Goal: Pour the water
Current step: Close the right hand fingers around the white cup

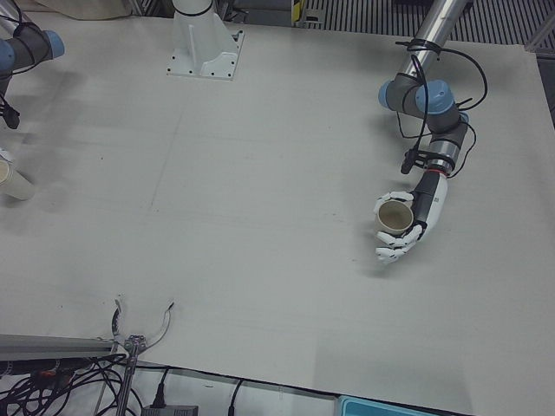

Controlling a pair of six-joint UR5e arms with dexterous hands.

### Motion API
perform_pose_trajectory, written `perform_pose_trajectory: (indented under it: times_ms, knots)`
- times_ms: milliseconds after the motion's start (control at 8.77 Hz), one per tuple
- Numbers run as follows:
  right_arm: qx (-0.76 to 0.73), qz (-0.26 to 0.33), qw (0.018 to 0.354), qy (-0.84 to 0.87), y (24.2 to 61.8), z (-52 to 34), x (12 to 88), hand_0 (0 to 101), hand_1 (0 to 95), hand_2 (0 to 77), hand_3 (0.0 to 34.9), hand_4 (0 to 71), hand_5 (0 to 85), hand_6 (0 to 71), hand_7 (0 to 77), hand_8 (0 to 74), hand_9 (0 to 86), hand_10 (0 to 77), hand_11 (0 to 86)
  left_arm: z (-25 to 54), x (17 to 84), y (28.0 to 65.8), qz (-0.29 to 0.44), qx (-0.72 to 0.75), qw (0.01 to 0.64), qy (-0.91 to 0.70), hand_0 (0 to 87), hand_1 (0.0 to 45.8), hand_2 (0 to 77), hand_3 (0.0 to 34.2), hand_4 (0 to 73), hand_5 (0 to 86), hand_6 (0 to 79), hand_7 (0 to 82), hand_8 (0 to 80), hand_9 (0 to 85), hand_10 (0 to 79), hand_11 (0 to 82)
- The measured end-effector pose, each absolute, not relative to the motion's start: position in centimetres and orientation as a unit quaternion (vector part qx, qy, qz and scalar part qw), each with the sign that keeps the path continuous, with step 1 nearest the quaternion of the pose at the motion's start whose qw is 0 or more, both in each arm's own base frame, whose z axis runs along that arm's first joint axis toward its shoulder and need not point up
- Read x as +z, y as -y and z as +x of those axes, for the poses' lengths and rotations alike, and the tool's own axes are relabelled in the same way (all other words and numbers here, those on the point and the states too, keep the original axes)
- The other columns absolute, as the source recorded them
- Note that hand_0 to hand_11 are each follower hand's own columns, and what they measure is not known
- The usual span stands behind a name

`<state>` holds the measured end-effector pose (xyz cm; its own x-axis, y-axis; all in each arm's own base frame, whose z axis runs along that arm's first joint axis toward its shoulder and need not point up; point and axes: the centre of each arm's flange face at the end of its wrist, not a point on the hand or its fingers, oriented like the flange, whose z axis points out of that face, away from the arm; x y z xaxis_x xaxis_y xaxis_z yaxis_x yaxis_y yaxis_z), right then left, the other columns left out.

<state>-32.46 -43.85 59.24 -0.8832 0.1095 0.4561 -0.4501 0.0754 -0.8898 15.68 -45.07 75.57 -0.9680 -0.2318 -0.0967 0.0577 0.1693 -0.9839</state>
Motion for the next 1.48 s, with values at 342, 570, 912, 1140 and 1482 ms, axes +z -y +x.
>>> perform_pose_trajectory:
  times_ms: [342, 570, 912, 1140, 1482]
  knots:
    - [0.681, 0.093, 0.160, 0.708, 43.4, -32.5, 59.1, 44, 14.7, 19.1, 0.0, 0.0, 0.5, 0.5, 1.1, 0.5, 1.1, 0.5, 1.1, 15.7, 75.6, 45.1, -0.058, -0.642, 0.113, -0.756, 62.6, 30.0, 38.2, 0.0, 30.5, 40.9, 19.6, 33.8, 16.4, 25.6, 10.4, 17.5]
    - [0.684, 0.086, 0.146, 0.709, 43.4, -32.4, 59.2, 44, 14.7, 19.1, 0.0, 0.0, 0.5, 0.5, 1.1, 0.5, 1.1, 0.5, 1.1, 15.6, 75.6, 45.0, -0.058, -0.642, 0.113, -0.756, 64.1, 30.0, 38.2, 0.0, 30.5, 40.9, 19.6, 33.8, 16.4, 25.6, 10.4, 17.5]
    - [0.693, 0.106, 0.156, 0.696, 42.9, -32.4, 61.0, 45, 15.8, 19.6, 0.0, 0.0, 0.5, 0.5, 1.1, 0.5, 1.1, 0.5, 1.1, 15.6, 75.6, 45.0, -0.058, -0.642, 0.113, -0.757, 66.3, 29.5, 38.7, 0.0, 31.1, 40.9, 19.6, 33.8, 16.4, 25.6, 10.4, 17.5]
    - [0.697, 0.128, 0.150, 0.689, 42.5, -32.4, 61.9, 45, 14.7, 16.4, 0.0, 0.0, 0.5, 0.5, 1.1, 0.5, 1.1, 0.5, 1.1, 15.6, 75.6, 45.0, -0.058, -0.641, 0.112, -0.757, 66.3, 29.5, 38.7, 0.0, 31.6, 41.5, 19.6, 33.3, 16.4, 25.6, 10.4, 17.5]
    - [0.698, 0.136, 0.148, 0.688, 42.4, -32.5, 62.0, 45, 14.7, 16.4, 0.0, 0.0, 0.5, 0.5, 1.1, 0.5, 1.1, 0.5, 1.1, 15.6, 75.5, 45.0, -0.058, -0.641, 0.112, -0.757, 66.1, 29.5, 38.7, 0.0, 31.6, 41.5, 19.6, 33.3, 16.4, 25.6, 10.4, 17.5]
